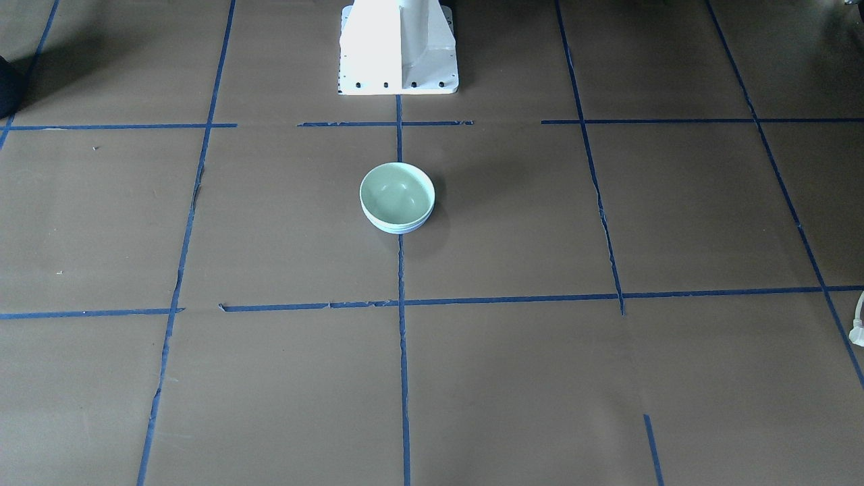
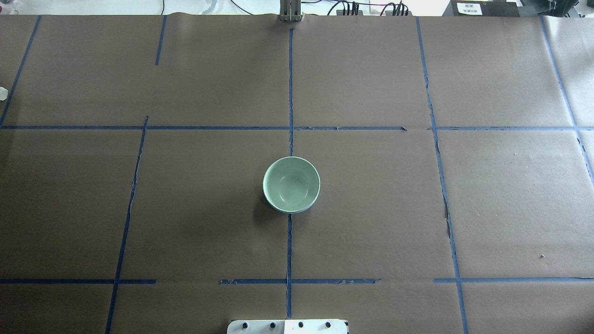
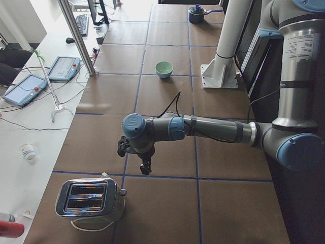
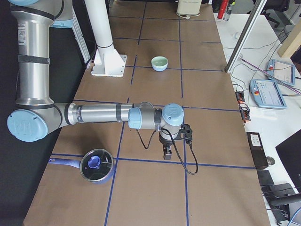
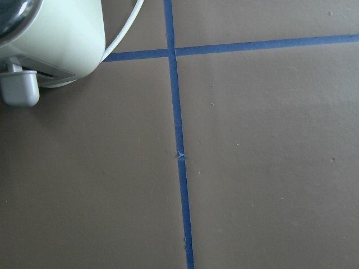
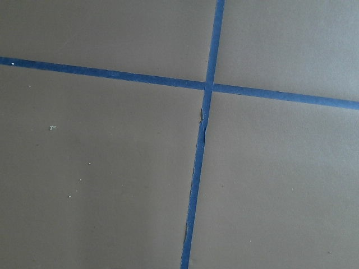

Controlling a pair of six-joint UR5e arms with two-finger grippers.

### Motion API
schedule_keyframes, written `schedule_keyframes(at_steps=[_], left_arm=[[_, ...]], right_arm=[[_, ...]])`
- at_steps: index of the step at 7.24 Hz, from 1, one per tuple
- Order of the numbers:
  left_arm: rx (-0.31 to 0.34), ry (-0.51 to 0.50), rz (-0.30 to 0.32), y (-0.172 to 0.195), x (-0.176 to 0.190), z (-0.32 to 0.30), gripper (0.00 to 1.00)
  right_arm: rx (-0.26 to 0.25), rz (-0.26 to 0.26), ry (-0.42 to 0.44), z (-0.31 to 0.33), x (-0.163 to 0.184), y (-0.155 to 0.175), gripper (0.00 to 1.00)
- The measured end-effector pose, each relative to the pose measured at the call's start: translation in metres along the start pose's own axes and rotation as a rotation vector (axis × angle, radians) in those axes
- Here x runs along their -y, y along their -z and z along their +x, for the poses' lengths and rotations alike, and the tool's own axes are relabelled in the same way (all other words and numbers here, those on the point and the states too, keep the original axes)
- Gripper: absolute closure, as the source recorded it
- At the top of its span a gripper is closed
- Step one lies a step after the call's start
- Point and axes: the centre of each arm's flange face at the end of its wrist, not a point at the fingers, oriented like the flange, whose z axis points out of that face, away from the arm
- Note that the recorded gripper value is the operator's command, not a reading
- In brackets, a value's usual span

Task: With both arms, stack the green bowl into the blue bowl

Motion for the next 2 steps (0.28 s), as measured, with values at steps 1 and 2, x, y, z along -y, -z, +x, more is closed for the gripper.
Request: schedule_keyframes(at_steps=[1,2], left_arm=[[0.000,0.000,0.000,-0.0001,0.0001,-0.0001,0.00],[0.000,0.000,0.000,-0.0004,0.0001,-0.0005,0.00]], right_arm=[[0.001,0.002,0.001,-0.0009,0.0003,0.0009,0.00],[0.001,0.004,0.003,-0.0018,0.0006,0.0018,0.00]])
